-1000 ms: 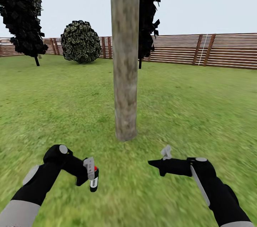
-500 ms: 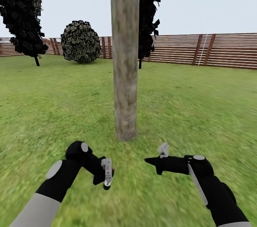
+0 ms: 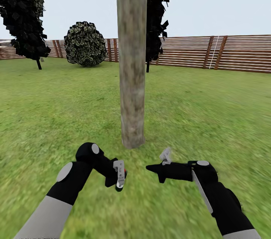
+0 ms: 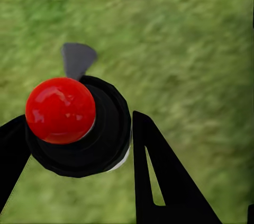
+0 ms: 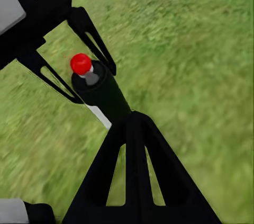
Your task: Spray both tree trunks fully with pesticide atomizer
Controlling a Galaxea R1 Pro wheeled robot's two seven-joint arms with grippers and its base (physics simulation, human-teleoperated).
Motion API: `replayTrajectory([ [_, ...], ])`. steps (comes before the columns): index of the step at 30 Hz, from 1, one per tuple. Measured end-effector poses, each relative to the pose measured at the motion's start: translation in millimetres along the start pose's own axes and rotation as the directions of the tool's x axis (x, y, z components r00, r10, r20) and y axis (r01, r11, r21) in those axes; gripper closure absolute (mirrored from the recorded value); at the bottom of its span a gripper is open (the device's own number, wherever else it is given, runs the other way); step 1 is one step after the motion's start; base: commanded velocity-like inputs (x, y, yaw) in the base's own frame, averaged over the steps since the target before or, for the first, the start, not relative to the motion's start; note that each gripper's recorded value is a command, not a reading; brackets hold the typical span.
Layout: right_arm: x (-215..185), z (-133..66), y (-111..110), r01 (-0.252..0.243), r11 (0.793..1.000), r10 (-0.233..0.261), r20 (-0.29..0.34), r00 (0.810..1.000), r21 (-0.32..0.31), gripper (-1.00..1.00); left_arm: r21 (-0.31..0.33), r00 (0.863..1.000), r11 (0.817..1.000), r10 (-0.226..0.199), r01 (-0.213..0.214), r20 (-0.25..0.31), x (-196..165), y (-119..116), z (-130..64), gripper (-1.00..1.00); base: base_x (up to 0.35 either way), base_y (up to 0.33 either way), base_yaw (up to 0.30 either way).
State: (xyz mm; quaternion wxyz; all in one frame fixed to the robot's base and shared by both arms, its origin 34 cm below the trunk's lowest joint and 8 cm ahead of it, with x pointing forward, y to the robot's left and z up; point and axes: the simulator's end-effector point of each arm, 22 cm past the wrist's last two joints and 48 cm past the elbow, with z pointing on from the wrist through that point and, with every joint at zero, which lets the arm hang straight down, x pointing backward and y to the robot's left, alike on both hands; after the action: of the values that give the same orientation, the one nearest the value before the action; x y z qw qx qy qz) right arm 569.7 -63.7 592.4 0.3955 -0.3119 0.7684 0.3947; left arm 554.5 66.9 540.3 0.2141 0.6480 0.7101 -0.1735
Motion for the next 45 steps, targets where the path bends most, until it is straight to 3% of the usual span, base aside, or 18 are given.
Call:
replayTrajectory([
  [11,-6,15.5,22,0.017,0.999,-0.017,0.005,1.000,-0.045,1.00,0.028,0.997,0.997,0.074,-0.073,-0.027,-16,-10,9.5,1.00,0.000,0.000,0.000],
  [45,-12,14.5,25,0.032,0.998,-0.032,0.016,0.999,-0.046,1.00,0.026,0.993,0.993,0.116,-0.117,0.017,-53,-12,10.0,1.00,0.000,0.000,0.000],
])
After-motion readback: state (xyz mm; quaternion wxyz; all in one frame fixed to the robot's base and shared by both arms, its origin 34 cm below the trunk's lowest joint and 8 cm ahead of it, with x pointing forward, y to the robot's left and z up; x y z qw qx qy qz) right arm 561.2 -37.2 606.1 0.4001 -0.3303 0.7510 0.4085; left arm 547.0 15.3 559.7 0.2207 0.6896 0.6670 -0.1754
